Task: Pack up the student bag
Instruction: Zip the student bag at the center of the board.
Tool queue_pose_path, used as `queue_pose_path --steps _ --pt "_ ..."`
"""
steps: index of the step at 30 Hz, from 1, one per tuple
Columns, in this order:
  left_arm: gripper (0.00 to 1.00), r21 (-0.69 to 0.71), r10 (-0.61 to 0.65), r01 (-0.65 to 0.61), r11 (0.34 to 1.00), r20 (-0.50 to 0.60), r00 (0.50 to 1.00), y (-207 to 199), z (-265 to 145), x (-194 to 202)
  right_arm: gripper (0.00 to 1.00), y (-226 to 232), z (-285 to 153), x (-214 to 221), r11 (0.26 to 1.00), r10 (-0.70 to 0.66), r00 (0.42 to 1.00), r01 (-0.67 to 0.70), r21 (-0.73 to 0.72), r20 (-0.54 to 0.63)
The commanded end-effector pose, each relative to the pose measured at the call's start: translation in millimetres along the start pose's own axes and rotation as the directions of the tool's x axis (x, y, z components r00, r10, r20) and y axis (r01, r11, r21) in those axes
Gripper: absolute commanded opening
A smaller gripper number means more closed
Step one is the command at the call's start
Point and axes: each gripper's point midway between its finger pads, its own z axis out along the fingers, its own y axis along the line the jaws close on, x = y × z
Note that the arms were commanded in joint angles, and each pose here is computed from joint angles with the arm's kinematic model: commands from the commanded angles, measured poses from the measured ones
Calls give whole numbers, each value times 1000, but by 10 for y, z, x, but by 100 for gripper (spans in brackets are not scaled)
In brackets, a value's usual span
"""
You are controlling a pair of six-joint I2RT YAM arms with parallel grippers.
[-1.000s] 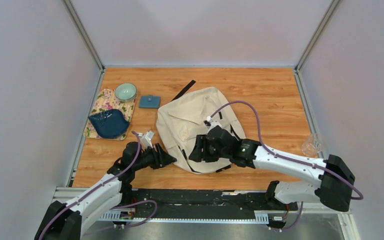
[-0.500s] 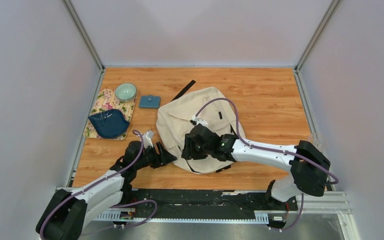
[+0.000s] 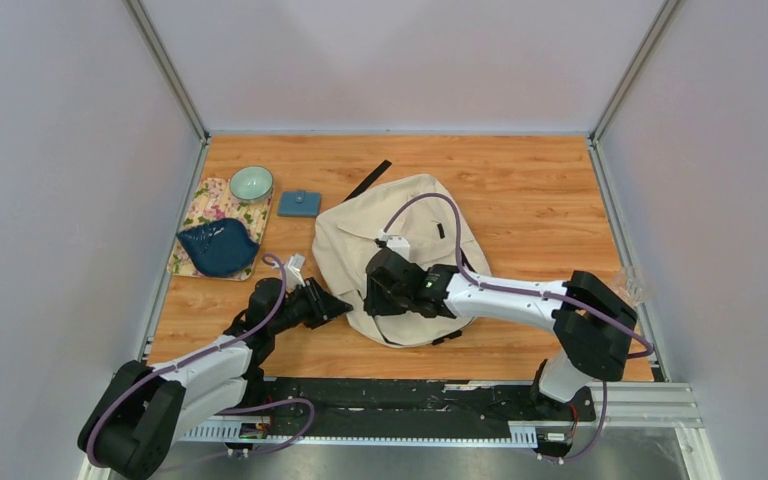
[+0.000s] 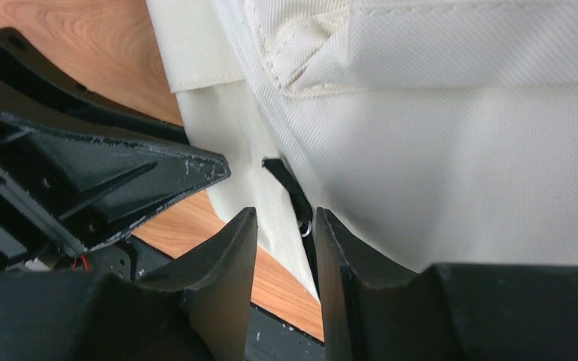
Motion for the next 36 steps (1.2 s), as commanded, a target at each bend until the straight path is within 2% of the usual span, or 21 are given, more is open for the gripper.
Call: queue_pose_path --steps 1,9,13,15,22,28,31,32,36 --pt "24 8 -26 26 1000 -24 999 134 -65 184 35 83 38 -210 999 -8 998 5 34 67" --pt "14 5 -24 24 1000 -39 999 145 -71 214 32 13 178 -226 995 -25 997 18 98 71" --pt "3 9 -23 24 1000 -52 998 143 -82 239 30 -45 230 -234 991 -32 997 22 135 75" --pt "0 10 -25 26 1000 -55 998 148 -89 253 29 -80 244 -238 988 -36 996 23 154 82" --pt "0 20 -24 25 999 -52 998 122 -97 248 28 -25 325 -201 991 -24 997 15 130 67" --pt "0 23 -23 24 999 -53 998 116 -99 250 34 -67 386 -176 988 -23 998 12 156 66" --pt "0 22 -24 26 999 -54 998 123 -104 256 26 -101 408 -173 985 -24 997 12 169 71" --pt "0 22 -26 27 999 -54 998 123 -104 256 18 -114 408 -185 985 -21 997 8 175 75" --pt "0 16 -27 28 1000 -55 998 142 -106 267 0 -144 395 -203 981 -25 996 8 191 88"
